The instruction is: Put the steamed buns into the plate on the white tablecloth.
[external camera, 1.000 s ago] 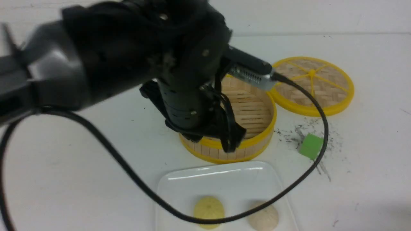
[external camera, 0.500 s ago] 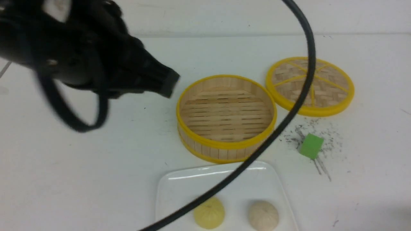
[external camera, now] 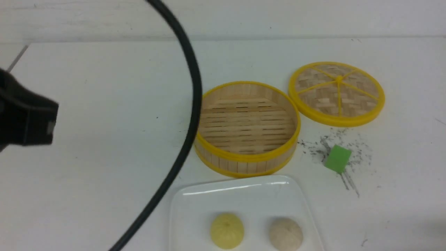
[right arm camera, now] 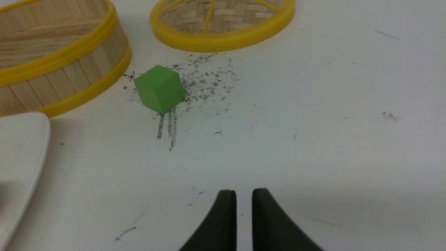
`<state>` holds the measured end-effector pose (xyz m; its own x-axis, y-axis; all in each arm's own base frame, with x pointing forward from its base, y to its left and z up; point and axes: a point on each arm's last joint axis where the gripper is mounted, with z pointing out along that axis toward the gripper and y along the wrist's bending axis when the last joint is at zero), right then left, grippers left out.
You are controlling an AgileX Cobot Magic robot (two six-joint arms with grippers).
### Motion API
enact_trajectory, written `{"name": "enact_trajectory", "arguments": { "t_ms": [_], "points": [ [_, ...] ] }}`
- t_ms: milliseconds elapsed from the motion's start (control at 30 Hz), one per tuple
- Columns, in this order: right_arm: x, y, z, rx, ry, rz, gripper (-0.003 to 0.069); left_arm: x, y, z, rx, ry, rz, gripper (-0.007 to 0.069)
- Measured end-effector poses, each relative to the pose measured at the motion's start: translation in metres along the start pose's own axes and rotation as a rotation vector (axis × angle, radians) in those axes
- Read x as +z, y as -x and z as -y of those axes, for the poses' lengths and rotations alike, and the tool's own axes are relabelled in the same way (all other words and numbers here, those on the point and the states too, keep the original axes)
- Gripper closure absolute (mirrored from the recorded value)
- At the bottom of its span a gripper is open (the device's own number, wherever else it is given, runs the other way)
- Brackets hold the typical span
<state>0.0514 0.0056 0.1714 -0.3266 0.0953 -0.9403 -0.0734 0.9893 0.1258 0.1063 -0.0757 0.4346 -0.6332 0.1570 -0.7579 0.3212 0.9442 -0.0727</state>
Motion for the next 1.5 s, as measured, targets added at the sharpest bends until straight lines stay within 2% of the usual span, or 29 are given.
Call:
{"name": "enact_trajectory", "arguments": {
  "t_ms": [100,300,500,600,800,1000,1233,1500],
  "points": [
    [0.000,0.000,0.000,-0.033,-0.001,0.000,0.0562,0.007,-0.012,-0.002,-0.044,0.004,-0.015,0.0563],
    [0.000,0.000,0.000,-0.038,-0.002,0.000,0.0558,0.026,-0.035,-0.005,-0.029,0.021,-0.033,0.0563],
    [0.000,0.000,0.000,-0.038,-0.002,0.000,0.0546,0.027,-0.066,-0.018,-0.106,-0.021,0.027,0.0623],
    [0.000,0.000,0.000,-0.038,-0.002,0.000,0.0543,0.029,-0.087,-0.023,-0.113,-0.089,0.102,0.0623],
    [0.000,0.000,0.000,-0.038,-0.002,0.000,0.0536,0.051,-0.128,-0.016,-0.164,-0.323,0.217,0.0623],
    [0.000,0.000,0.000,-0.041,-0.003,0.000,0.0528,0.060,-0.136,-0.011,-0.158,-0.416,0.319,0.0623],
    [0.000,0.000,0.000,-0.040,-0.003,0.000,0.0520,0.060,-0.136,-0.012,-0.145,-0.405,0.323,0.0620],
    [0.000,0.000,0.000,-0.040,-0.003,0.000,0.0507,0.064,-0.143,-0.017,-0.123,-0.334,0.256,0.0611]
  ]
}}
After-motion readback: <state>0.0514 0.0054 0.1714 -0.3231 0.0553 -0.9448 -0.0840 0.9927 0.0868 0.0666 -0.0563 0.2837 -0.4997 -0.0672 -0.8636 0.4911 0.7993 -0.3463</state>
